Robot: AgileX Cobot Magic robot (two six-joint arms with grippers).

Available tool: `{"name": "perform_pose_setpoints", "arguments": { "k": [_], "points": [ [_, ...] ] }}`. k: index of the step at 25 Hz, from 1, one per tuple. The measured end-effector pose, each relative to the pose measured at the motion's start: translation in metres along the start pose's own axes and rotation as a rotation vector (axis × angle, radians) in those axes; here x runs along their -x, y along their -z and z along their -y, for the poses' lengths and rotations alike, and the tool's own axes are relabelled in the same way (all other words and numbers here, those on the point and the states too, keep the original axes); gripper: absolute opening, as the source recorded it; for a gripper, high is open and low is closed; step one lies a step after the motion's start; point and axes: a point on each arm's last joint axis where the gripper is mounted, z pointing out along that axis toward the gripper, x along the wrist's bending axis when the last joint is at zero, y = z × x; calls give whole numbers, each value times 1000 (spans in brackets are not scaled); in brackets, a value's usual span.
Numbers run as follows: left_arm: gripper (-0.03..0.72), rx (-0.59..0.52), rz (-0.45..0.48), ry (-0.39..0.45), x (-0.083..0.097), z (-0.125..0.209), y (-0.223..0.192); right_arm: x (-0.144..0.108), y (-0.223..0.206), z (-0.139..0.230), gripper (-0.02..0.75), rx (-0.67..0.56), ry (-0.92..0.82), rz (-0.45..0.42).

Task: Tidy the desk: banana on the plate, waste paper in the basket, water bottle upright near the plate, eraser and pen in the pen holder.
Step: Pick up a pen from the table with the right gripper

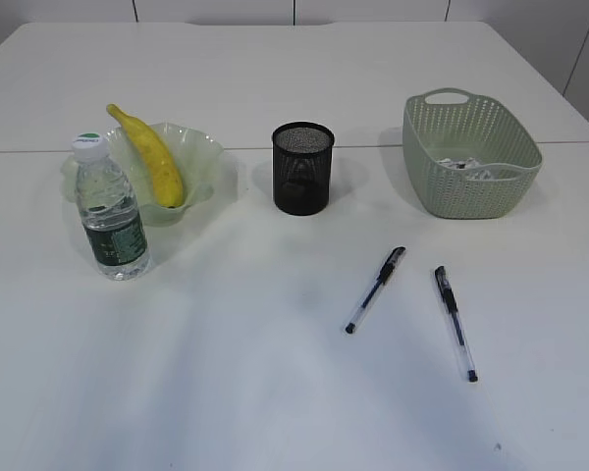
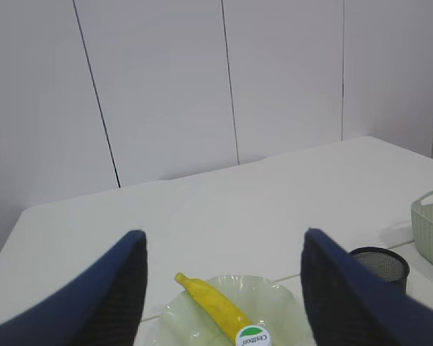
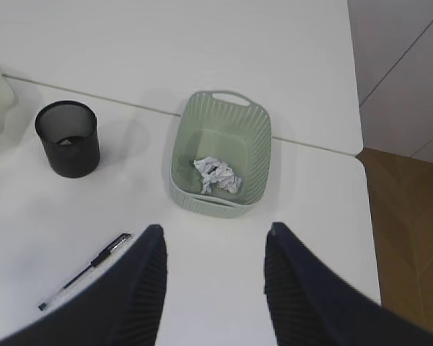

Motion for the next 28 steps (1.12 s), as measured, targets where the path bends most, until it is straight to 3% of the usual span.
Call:
{"name": "perform_pose_setpoints", "arguments": {
  "k": [28],
  "points": [
    [475, 2, -3, 0, 0, 0, 0, -17, -54, 41, 335, -214, 27, 31]
  ]
}}
